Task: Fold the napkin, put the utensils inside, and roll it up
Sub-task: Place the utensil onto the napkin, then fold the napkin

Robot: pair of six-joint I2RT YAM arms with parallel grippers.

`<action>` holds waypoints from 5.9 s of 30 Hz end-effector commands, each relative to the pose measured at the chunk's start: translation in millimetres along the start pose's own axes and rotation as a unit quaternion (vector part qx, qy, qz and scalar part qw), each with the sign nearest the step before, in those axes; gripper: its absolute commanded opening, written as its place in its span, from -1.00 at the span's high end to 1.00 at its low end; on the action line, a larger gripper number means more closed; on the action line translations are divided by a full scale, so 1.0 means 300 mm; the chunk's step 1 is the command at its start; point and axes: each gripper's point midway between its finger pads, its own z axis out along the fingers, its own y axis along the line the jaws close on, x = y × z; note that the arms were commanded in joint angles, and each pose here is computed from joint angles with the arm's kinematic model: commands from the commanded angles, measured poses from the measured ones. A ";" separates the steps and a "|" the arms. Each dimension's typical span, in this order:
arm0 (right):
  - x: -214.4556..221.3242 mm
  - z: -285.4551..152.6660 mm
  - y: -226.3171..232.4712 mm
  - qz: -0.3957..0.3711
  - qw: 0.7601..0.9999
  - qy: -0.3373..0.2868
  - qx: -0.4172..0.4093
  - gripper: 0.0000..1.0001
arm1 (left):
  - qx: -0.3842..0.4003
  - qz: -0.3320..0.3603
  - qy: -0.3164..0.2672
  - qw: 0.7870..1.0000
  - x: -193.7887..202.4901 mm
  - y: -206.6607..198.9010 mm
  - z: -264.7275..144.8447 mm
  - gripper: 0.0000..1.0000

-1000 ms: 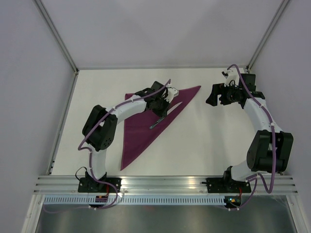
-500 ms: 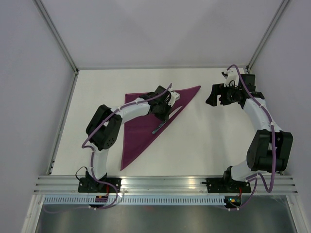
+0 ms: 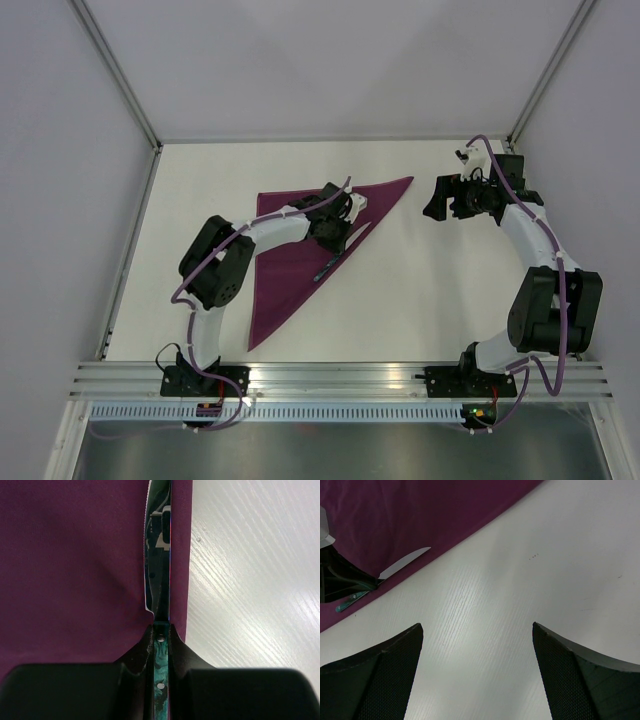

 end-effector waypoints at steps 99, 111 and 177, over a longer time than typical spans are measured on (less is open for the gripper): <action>0.749 0.165 1.597 -0.586 0.735 -0.145 -0.308 -0.47 | -0.180 -0.254 -0.397 0.863 -0.122 0.213 -1.454 -0.41; 0.893 0.225 1.680 -0.602 0.721 -0.141 -0.313 -0.33 | -0.189 -0.251 -0.379 0.870 -0.107 0.228 -1.411 -0.41; 0.288 0.320 1.475 -0.507 0.835 -0.149 -0.153 0.99 | -0.178 -0.227 -0.360 0.887 -0.187 0.277 -1.304 -0.43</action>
